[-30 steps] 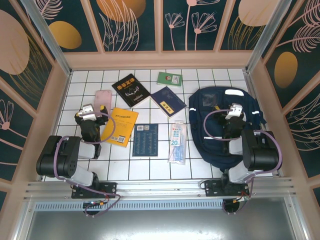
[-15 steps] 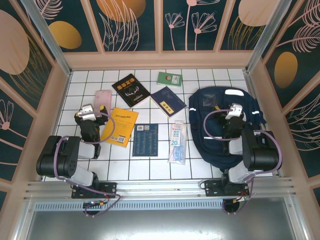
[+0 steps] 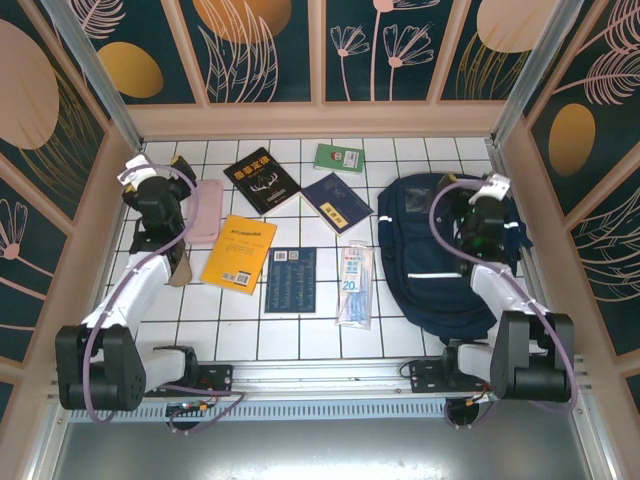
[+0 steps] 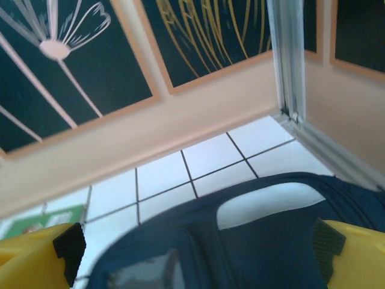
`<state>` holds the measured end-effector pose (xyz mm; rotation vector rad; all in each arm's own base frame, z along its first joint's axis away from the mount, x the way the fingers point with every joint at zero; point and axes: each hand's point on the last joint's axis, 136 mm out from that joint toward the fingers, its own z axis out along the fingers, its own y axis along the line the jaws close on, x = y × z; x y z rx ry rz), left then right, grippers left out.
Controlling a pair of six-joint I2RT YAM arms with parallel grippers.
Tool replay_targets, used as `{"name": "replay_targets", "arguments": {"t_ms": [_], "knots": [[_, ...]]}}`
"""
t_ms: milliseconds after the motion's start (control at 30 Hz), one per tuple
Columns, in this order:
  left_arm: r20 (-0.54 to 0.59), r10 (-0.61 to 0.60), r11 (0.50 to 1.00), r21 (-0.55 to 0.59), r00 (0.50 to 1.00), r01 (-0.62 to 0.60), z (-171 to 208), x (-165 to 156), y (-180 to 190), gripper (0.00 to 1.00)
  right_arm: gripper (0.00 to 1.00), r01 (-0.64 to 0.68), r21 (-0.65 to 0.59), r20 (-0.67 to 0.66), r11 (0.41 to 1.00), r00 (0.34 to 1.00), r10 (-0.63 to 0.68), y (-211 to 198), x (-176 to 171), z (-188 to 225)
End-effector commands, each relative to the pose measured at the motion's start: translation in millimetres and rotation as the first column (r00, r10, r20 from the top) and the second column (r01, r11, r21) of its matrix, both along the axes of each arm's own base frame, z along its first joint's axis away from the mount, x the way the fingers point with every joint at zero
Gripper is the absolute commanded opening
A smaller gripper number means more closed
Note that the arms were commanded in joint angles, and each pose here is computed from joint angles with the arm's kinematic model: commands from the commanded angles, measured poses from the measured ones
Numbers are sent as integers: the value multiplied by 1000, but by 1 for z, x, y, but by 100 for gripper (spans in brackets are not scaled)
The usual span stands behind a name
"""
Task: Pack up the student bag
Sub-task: Rotate the student bag at the middle-right of the table.
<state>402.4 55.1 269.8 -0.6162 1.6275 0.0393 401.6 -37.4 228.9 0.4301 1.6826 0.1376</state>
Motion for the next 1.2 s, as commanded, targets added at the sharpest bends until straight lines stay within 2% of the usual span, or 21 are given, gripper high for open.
{"name": "replay_targets", "arguments": {"t_ms": [0, 100, 267, 567, 700, 833, 967, 1067, 1167], "knots": [[-137, -64, 986, -159, 989, 42, -29, -19, -14, 99, 99, 128, 191, -224, 973, 971, -84, -14, -13, -24], [-107, -158, 967, -219, 982, 132, -23, -22, -31, 99, 99, 39, 268, -247, 963, 969, 30, 0, -18, -28], [-115, -233, 934, -301, 966, 190, -23, -23, -47, 99, 99, 70, 343, -397, 937, 914, 77, 14, -44, -61], [-119, -338, 903, -320, 934, 286, -17, -17, -66, 98, 99, 138, 339, -605, 931, 789, 104, 63, -119, -132], [-116, -379, 887, -328, 918, 325, -17, -14, -73, 97, 99, 48, 407, -605, 912, 762, 230, 105, -138, -164], [-127, -407, 879, -326, 905, 349, -16, -13, -78, 96, 99, -30, 487, -547, 873, 769, 332, 144, -134, -166], [-128, -433, 864, -340, 892, 371, -19, -13, -83, 96, 99, -114, 547, -491, 830, 759, 428, 186, -116, -157], [-128, -459, 850, -350, 879, 393, -21, -14, -89, 95, 99, -139, 580, -474, 803, 744, 471, 208, -94, -157], [-143, -490, 837, -354, 860, 417, -24, -16, -97, 95, 99, -180, 572, -454, 800, 744, 491, 229, -65, -147]]}}
